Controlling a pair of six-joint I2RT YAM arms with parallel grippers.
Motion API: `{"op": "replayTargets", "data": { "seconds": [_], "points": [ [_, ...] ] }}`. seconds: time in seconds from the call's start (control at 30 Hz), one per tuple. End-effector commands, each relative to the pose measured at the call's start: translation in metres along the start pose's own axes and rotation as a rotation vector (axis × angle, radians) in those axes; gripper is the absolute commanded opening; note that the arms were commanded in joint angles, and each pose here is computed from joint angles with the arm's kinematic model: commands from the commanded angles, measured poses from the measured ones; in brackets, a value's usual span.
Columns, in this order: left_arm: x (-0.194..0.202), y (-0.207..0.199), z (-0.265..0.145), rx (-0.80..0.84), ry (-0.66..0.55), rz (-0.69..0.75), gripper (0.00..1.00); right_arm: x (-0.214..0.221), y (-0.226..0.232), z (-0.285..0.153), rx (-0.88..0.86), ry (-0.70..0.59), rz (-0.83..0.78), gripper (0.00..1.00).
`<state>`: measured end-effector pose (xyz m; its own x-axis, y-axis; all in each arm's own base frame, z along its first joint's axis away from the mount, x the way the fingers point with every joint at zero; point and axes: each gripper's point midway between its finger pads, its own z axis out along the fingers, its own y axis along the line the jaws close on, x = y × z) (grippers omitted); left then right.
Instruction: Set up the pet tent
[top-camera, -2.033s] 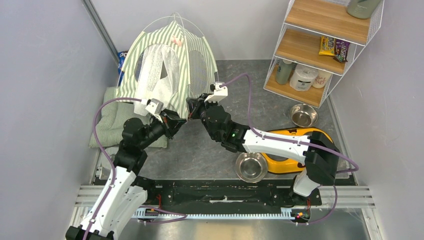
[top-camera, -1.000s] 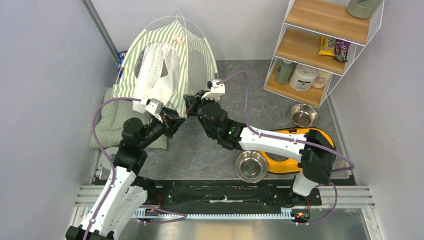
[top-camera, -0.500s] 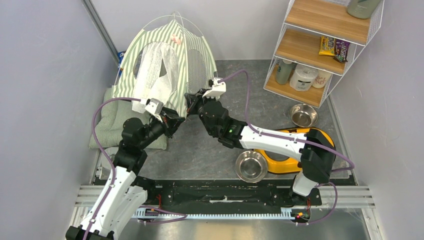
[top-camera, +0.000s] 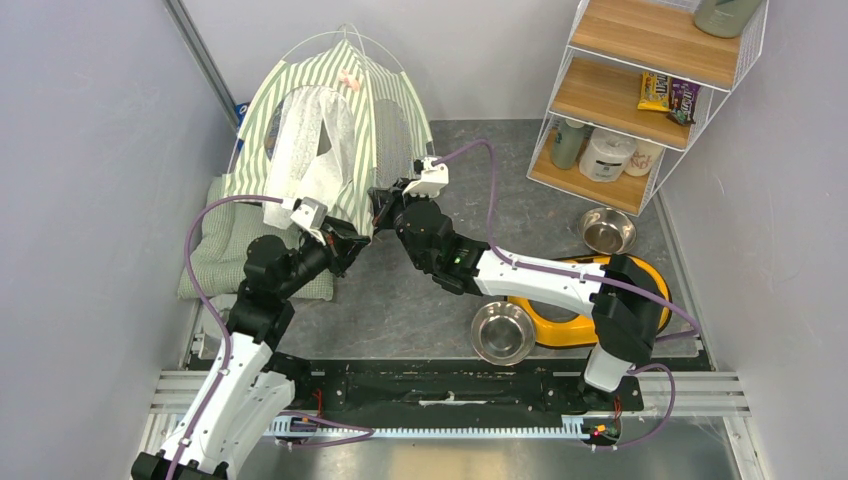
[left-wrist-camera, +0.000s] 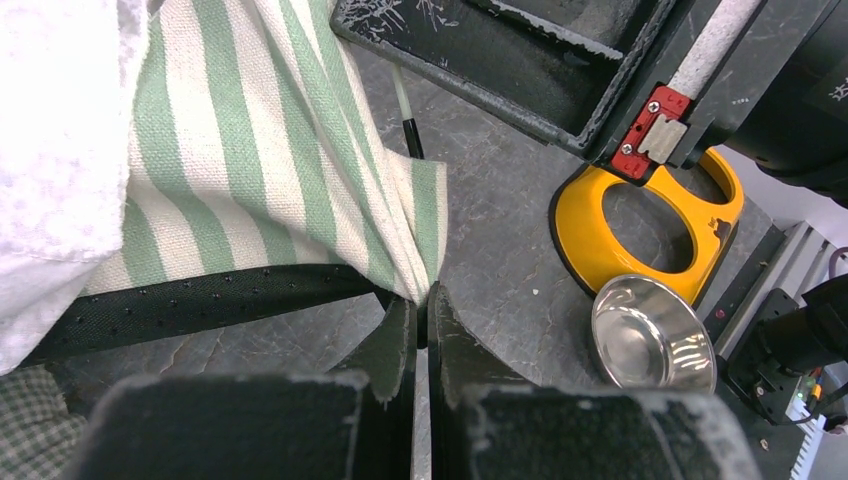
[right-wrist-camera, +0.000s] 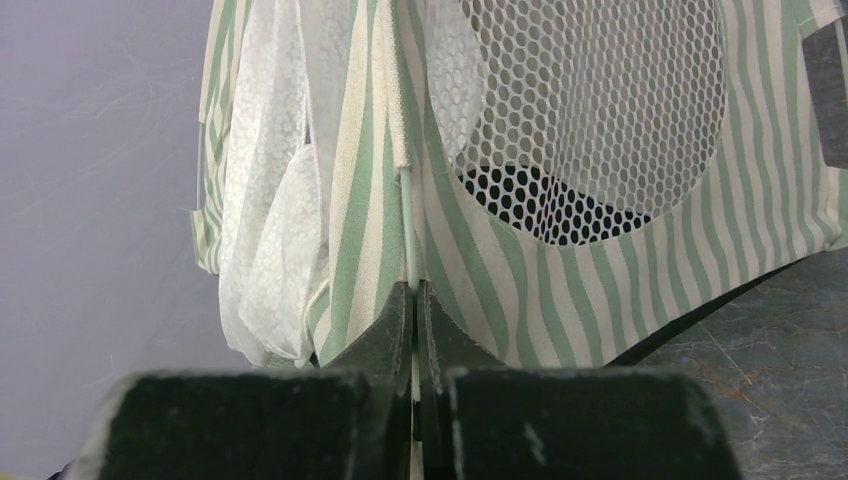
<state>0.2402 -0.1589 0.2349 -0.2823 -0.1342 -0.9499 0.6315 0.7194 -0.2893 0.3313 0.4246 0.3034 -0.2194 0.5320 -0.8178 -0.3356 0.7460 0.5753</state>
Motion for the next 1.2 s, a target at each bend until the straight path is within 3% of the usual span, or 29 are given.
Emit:
{"op": "replayTargets", "data": {
  "seconds": [0.0, 0.73, 1.17],
  "points": [
    [0.085, -0.035, -0.026, 0.163, 0.329, -0.175, 0.02, -0.155, 0.002, 0.017, 0.029, -0.421, 0.292, 0.0],
    [0.087, -0.037, -0.027, 0.174, 0.338, -0.181, 0.02, -0.178, 0.006, 0.015, 0.037, -0.452, 0.352, 0.0],
    [0.087, -0.037, -0.027, 0.175, 0.337, -0.18, 0.02, -0.176, 0.005, 0.02, 0.051, -0.454, 0.302, 0.0]
  ]
}}
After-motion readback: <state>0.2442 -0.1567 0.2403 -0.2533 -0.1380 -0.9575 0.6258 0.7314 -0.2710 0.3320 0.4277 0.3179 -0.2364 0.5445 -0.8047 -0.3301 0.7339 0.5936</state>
